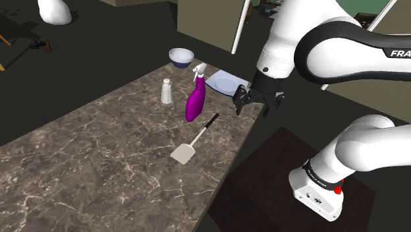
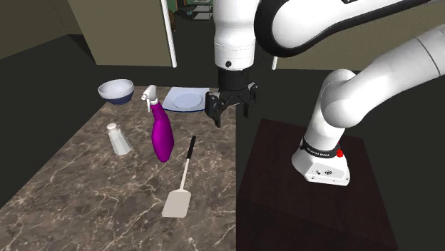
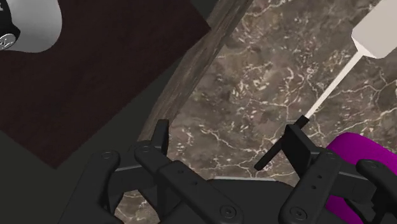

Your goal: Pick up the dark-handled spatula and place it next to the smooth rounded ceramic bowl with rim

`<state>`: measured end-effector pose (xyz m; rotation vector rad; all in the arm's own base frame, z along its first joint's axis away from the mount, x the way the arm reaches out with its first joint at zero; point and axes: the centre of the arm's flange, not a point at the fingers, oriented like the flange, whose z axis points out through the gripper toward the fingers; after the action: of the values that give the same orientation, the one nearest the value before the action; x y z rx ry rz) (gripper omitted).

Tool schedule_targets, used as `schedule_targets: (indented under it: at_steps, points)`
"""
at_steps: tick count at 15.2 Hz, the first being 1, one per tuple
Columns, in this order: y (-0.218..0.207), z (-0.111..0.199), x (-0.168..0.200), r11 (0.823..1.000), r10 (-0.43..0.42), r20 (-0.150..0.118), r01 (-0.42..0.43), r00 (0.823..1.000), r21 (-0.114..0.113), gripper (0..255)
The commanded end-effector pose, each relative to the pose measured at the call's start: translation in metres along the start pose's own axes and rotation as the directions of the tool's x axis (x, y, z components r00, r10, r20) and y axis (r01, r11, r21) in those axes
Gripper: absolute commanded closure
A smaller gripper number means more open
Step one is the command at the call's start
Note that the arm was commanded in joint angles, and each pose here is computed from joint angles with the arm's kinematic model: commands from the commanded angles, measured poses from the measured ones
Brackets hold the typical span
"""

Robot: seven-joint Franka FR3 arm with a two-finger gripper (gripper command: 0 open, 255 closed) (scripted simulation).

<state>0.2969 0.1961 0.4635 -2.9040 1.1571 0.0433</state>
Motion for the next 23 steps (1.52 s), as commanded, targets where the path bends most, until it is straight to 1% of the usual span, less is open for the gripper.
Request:
schedule_targets:
  at_steps: [1, 3, 6, 9, 12, 13, 20, 23]
  points:
    - [-0.026, 0.013, -0.009, 0.996, 0.086, -0.013, -0.086, 0.996, 0.001, 0]
    - [-0.049, 0.026, -0.013, 0.986, 0.165, -0.028, -0.165, 0.986, 0.000, 0]
    - [-0.085, 0.045, -0.016, 0.959, 0.282, -0.050, -0.282, 0.958, 0.002, 0]
    - [-0.121, 0.064, -0.013, 0.919, 0.394, -0.072, -0.394, 0.916, 0.006, 0]
    - [-0.156, 0.084, -0.007, 0.865, 0.500, -0.093, -0.501, 0.861, 0.012, 0]
    - [-0.160, 0.086, -0.006, 0.859, 0.511, -0.095, -0.512, 0.854, 0.013, 0]
    - [-0.158, 0.126, -0.002, 0.859, 0.511, -0.095, -0.512, 0.854, 0.013, 0]
    - [-0.158, 0.126, -0.002, 0.859, 0.511, -0.095, -0.512, 0.854, 0.013, 0]
